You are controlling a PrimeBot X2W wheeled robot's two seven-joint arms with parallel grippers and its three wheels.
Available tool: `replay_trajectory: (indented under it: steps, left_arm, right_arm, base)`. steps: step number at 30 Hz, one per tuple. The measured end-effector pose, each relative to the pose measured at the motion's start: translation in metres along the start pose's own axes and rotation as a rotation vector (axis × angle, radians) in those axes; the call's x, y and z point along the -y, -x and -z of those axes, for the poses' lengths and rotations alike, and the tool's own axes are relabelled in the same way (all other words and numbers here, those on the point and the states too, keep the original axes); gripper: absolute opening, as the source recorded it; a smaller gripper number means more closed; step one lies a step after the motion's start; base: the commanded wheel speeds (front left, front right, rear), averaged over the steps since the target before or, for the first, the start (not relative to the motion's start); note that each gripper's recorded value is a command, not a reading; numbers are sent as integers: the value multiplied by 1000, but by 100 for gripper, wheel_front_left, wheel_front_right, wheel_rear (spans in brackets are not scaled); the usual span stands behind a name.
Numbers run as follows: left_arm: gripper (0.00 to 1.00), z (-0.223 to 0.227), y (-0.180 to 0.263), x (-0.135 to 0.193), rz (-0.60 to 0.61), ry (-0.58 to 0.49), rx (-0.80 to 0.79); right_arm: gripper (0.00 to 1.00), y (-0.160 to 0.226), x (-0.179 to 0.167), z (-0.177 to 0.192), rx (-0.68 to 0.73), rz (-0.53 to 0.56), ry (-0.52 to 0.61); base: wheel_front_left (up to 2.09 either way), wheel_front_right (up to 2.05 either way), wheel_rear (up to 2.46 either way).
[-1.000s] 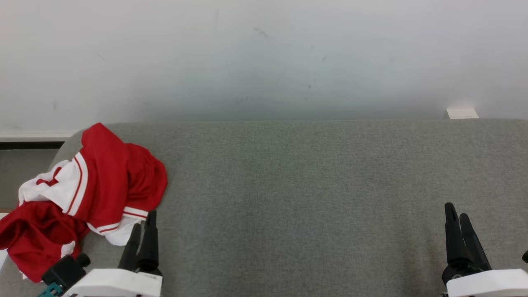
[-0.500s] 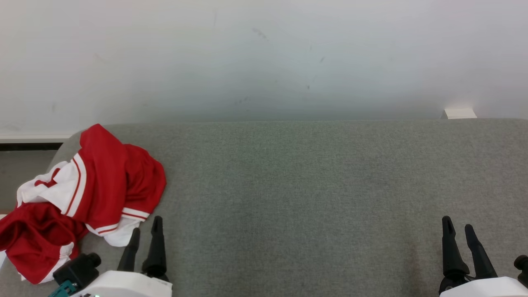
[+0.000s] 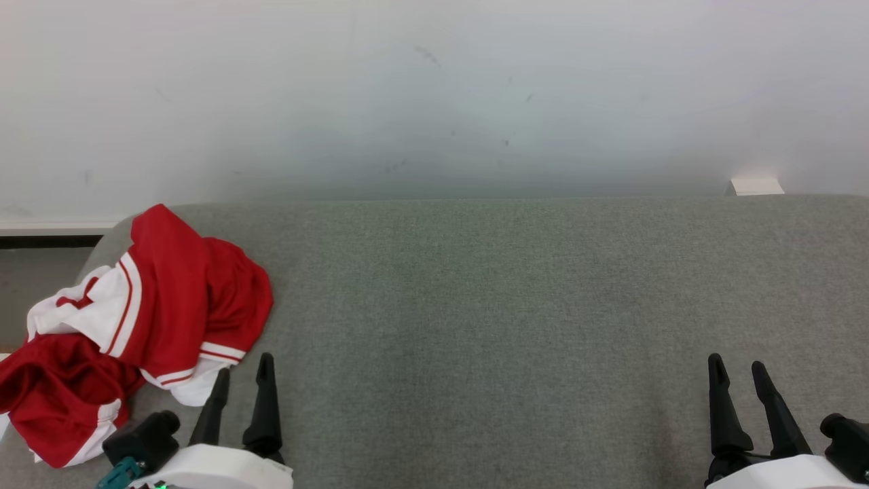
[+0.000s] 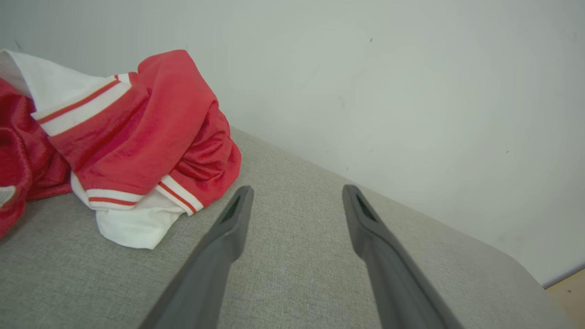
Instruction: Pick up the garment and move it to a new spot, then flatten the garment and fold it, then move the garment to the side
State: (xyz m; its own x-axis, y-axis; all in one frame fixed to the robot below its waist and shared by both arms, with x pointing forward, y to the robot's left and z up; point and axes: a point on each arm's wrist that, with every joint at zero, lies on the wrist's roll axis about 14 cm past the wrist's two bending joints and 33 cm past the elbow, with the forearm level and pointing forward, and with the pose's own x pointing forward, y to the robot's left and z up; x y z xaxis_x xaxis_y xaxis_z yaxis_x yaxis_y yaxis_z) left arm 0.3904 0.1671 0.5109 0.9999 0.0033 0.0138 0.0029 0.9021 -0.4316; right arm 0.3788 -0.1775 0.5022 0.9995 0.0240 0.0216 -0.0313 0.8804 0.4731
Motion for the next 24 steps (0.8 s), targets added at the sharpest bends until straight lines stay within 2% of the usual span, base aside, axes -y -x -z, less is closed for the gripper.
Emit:
replay_trajectory:
  steps: [24]
  left_arm:
    - [100, -6, -1, 15, 62, -212, 57]
  right_arm:
    - [100, 1, -15, -11, 54, -63, 213]
  base:
    - [0, 0, 0]
